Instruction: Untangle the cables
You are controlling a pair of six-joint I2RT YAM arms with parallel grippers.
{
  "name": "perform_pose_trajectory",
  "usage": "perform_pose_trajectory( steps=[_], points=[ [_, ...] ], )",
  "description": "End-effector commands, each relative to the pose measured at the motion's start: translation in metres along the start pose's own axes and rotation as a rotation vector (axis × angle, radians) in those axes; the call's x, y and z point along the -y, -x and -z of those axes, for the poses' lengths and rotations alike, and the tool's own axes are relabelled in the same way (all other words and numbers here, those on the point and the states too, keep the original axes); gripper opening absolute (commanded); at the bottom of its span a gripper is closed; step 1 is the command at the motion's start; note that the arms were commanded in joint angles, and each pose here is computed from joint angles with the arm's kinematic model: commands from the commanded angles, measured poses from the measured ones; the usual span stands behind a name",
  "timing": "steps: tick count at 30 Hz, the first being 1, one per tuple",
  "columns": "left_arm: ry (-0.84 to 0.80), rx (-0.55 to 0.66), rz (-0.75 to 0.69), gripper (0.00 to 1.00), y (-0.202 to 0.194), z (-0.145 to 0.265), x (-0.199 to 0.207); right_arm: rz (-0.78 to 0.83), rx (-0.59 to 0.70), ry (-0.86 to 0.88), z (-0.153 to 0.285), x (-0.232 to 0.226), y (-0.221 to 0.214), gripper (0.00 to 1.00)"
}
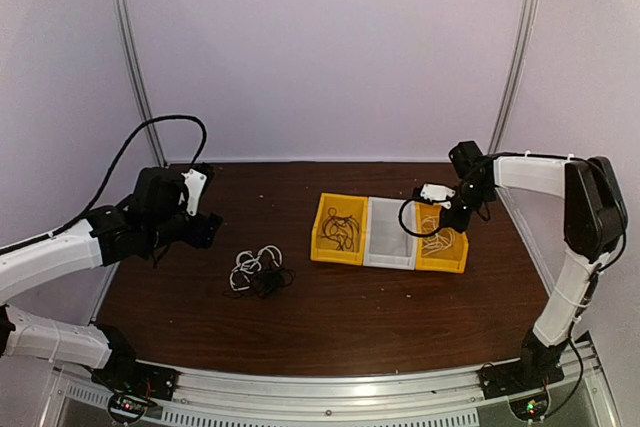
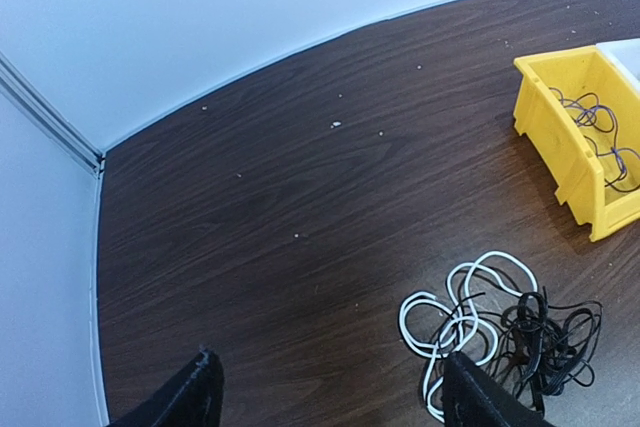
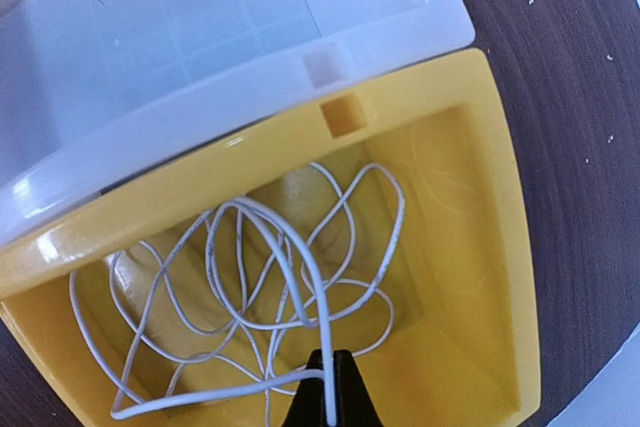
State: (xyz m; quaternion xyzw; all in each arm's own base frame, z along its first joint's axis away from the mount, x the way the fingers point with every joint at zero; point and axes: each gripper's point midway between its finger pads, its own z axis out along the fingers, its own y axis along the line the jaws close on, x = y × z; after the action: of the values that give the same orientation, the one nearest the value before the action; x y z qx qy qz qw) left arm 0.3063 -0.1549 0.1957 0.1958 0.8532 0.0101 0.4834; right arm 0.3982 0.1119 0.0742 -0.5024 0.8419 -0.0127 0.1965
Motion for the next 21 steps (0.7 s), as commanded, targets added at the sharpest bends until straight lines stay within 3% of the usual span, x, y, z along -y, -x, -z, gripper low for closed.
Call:
perform_pose_trajectory(
  steps=[1,8,13,21],
  points=[
    [-0.02,0.033,0.005,0.77,0.007,-0.002,0.002,-0.042,0.033,0.019,-0.003,-0.001,0.017,0.0],
    [-0.039,0.035,0.005,0.76,0.008,-0.001,0.006,-0.094,-0.072,0.029,-0.025,-0.012,0.003,0.0],
    [-0.044,0.042,0.01,0.76,0.01,0.0,0.006,-0.107,-0.074,-0.015,-0.002,-0.009,0.001,0.01],
    [-0.063,0.04,0.027,0.77,0.01,0.001,0.009,-0.121,-0.009,-0.083,0.078,-0.006,0.011,0.43]
  ],
)
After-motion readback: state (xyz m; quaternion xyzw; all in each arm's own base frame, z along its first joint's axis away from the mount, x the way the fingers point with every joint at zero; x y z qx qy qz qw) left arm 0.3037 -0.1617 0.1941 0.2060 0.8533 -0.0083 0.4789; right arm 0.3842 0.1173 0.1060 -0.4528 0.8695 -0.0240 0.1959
